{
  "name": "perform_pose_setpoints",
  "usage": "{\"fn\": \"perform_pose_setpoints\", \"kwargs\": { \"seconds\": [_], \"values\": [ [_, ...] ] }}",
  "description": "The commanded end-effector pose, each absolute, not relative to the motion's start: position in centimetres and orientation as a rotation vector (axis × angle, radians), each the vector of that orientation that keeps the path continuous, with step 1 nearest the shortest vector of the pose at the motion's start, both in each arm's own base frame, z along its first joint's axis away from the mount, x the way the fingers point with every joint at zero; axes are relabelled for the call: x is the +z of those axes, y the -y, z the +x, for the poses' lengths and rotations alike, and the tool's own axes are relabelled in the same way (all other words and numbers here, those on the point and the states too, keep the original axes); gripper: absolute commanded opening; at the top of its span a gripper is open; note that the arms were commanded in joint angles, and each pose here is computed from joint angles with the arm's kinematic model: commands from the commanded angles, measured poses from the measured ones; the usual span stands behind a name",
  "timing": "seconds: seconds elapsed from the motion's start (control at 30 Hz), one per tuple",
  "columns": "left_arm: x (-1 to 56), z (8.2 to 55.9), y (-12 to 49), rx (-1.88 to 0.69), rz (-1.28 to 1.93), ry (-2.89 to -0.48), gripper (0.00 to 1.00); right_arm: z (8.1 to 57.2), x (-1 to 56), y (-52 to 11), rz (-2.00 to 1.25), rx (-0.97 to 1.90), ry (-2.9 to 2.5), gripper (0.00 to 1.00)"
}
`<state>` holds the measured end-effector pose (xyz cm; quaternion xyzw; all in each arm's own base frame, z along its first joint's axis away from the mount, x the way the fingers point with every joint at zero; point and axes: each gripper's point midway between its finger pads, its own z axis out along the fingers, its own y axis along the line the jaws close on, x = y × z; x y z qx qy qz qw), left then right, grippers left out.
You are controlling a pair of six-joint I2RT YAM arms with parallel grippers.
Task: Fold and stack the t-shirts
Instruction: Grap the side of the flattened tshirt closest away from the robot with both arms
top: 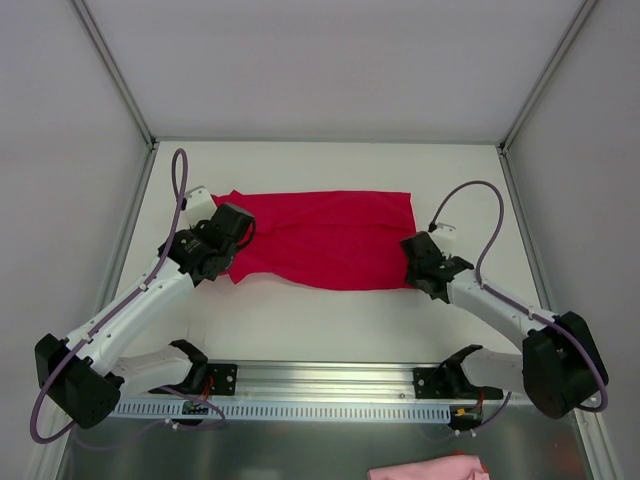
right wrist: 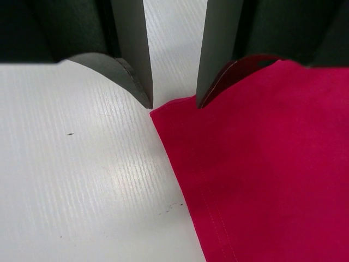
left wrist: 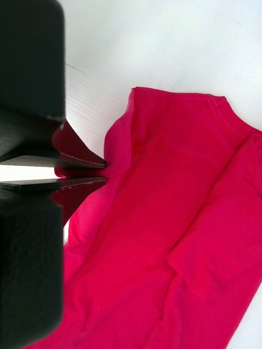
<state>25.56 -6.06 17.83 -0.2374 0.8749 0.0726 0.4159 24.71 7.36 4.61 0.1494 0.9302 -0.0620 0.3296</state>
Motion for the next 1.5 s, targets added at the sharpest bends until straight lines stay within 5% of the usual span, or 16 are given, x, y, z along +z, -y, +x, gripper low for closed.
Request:
{"fn": "perform_pose_setpoints", "kwargs": {
  "seconds": [0.0,0.9,1.0,1.17,1.47],
  "values": [
    [18.3,25.7,5.3,0.223,-0.58,-2.175,0.0,25.4,6.8,-7.3,0.431,-0.154,-2.38,0.42],
    [18.4,25.5,5.2,0.217,-0.577,-2.173,0.0,24.9,1.9,-6.0,0.489,-0.274,-2.461,0.42],
    [18.4,25.5,5.2,0.217,-0.576,-2.172,0.0,24.9,1.9,-6.0,0.494,-0.252,-2.463,0.35],
    [18.4,25.6,5.2,0.218,-0.577,-2.172,0.0,24.9,2.1,-6.1,0.495,-0.226,-2.455,0.02],
    [19.7,25.7,5.4,0.166,-0.588,-2.133,0.0,25.6,4.2,-6.5,0.463,-0.191,-2.429,0.01]
  ]
}}
